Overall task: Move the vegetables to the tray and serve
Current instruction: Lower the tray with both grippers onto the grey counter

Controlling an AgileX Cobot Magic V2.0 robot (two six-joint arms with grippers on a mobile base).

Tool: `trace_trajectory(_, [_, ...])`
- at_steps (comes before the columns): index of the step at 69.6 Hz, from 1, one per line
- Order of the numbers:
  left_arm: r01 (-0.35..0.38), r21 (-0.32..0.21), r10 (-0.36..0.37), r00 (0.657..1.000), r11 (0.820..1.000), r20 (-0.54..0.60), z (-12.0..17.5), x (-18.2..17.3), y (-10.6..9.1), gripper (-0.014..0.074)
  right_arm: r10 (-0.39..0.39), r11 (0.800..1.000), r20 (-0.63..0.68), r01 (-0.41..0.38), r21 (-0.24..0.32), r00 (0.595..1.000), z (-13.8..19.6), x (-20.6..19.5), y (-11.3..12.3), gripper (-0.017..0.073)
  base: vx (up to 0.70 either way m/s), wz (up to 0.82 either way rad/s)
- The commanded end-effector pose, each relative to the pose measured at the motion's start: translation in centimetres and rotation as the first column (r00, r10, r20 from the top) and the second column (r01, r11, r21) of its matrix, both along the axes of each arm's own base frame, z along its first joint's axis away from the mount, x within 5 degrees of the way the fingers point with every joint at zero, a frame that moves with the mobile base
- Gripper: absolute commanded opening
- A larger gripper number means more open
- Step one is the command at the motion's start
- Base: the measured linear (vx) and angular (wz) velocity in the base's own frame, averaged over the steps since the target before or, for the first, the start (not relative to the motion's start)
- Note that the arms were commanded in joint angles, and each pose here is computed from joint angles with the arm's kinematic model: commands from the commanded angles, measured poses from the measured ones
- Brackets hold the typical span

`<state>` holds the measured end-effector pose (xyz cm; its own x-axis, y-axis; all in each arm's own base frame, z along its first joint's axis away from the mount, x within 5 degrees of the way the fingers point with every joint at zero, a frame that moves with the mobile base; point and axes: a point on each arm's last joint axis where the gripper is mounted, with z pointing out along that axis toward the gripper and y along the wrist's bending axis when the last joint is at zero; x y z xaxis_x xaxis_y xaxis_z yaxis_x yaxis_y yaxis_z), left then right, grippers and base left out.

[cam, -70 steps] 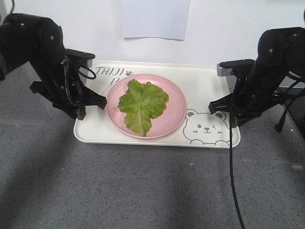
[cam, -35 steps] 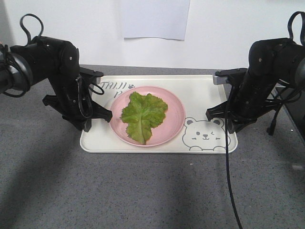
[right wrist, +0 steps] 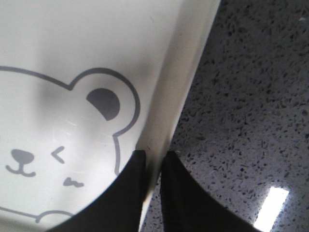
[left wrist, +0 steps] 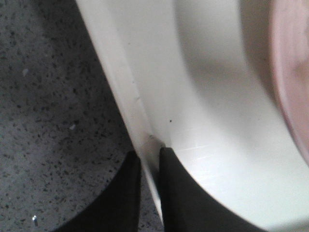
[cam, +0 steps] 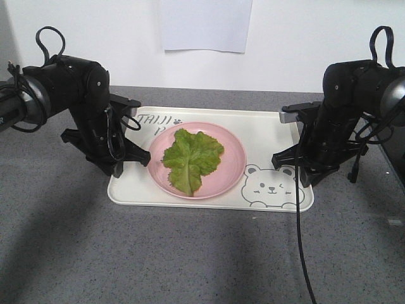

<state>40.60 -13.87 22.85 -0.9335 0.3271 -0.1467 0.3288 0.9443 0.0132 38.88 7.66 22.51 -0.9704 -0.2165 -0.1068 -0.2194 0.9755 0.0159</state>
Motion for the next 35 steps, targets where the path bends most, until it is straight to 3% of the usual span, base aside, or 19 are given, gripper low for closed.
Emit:
trace_trajectory(1, [0.072,-0.089,-0.061,0.991,0.993,0.123,3.68,-0.41,-1.45,-0.0003,0.022,0.997,0.116,-0.031,0.077,0.993,3.13,-0.13,1.24,0.012,0.0,0.0])
trace_trajectory(21, [0.071,-0.09,-0.061,0.992,0.993,0.115,3.66,-0.48,-1.45,0.0017,0.021,0.996,0.113,-0.03,0.078,0.993,3.12,-0.15,1.25,0.0246,0.0,0.0])
trace_trajectory(35, [0.068,-0.089,-0.059,0.993,0.994,0.107,3.64,-0.54,-1.43,0.0079,0.021,0.997,0.114,-0.03,0.077,0.993,3.12,-0.15,1.24,0.0339,0.0,0.0])
